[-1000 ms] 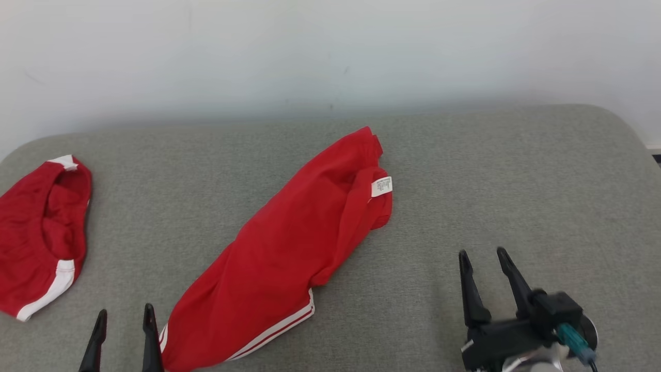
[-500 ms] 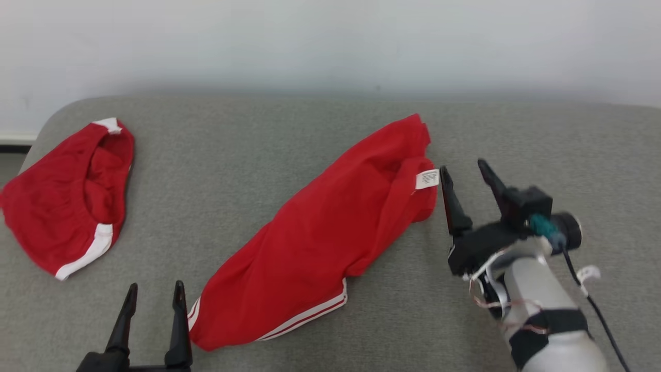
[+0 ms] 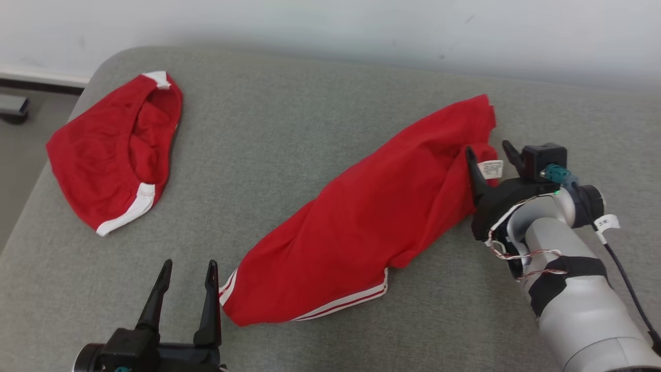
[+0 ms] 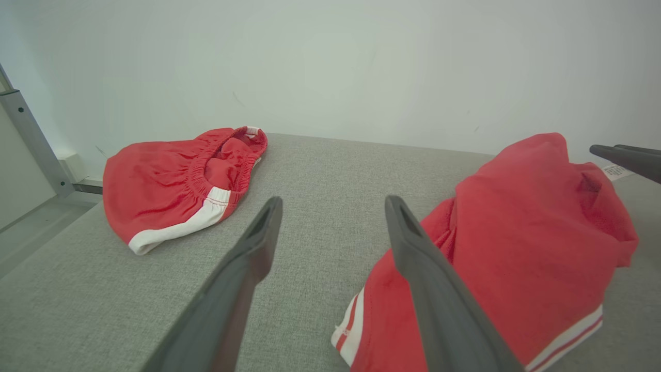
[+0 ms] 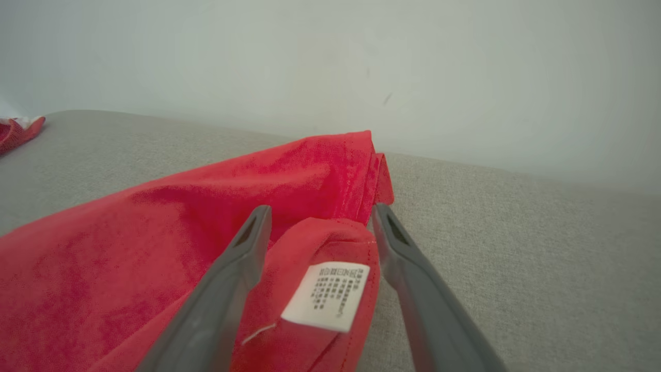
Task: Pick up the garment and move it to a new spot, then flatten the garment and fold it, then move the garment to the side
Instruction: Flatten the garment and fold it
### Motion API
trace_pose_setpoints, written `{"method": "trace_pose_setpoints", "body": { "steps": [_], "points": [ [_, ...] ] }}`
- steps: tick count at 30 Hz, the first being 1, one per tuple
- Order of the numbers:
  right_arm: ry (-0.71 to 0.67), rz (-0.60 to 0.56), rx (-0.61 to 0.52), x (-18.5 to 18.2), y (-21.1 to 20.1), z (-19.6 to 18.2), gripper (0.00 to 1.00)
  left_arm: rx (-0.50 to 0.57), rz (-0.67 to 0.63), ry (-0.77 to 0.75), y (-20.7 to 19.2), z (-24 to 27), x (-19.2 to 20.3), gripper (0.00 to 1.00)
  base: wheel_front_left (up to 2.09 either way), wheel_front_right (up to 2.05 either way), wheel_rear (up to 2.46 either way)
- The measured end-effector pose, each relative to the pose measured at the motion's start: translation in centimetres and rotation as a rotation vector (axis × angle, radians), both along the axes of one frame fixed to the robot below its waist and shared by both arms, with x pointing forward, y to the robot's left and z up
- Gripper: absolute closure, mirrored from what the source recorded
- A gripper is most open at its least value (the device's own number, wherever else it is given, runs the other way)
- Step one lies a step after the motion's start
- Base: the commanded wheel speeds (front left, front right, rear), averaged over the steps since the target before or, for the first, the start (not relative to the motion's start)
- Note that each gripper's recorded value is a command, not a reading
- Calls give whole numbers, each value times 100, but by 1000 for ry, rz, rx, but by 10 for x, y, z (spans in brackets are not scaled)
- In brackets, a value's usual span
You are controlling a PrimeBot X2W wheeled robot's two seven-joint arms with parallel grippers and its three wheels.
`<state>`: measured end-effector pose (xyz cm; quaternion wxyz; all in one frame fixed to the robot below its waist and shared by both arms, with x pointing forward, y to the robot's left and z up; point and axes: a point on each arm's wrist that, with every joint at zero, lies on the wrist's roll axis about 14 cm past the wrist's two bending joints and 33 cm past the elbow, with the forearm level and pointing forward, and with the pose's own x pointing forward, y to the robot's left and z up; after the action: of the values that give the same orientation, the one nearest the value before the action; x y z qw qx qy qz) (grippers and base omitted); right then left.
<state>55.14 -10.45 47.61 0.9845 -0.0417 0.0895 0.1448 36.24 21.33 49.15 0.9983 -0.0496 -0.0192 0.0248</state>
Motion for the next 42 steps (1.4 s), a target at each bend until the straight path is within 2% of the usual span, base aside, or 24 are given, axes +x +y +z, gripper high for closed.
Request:
{"method": "trace_pose_setpoints", "body": {
  "steps": [9,10,11,12,16,26,34,39,42],
  "points": [
    [152,9,1,9,14,-45,0,-14,32,41,10,-12,1,0,0,0,0],
    [169,10,5,8,16,-50,51,-15,36,44,11,-13,1,0,0,0,0],
    [180,11,9,6,18,-53,80,-15,39,48,12,-15,1,0,0,0,0],
    [185,12,11,5,19,-55,100,-16,40,51,12,-16,1,0,0,0,0],
    [161,1,30,4,17,-50,100,-18,42,51,13,-16,2,0,0,0,0],
    [-49,-41,82,-12,-11,5,100,-38,12,39,3,-15,4,0,0,0,0],
    [-157,-141,136,-63,-65,21,100,-51,-63,18,-21,-10,18,0,0,0,0],
    [-151,-237,153,-108,-99,8,100,-57,-104,14,-35,-9,23,0,0,0,0],
    [-128,-279,173,-131,-106,-3,100,-59,-120,10,-40,-8,25,0,0,0,0]
  ]
}}
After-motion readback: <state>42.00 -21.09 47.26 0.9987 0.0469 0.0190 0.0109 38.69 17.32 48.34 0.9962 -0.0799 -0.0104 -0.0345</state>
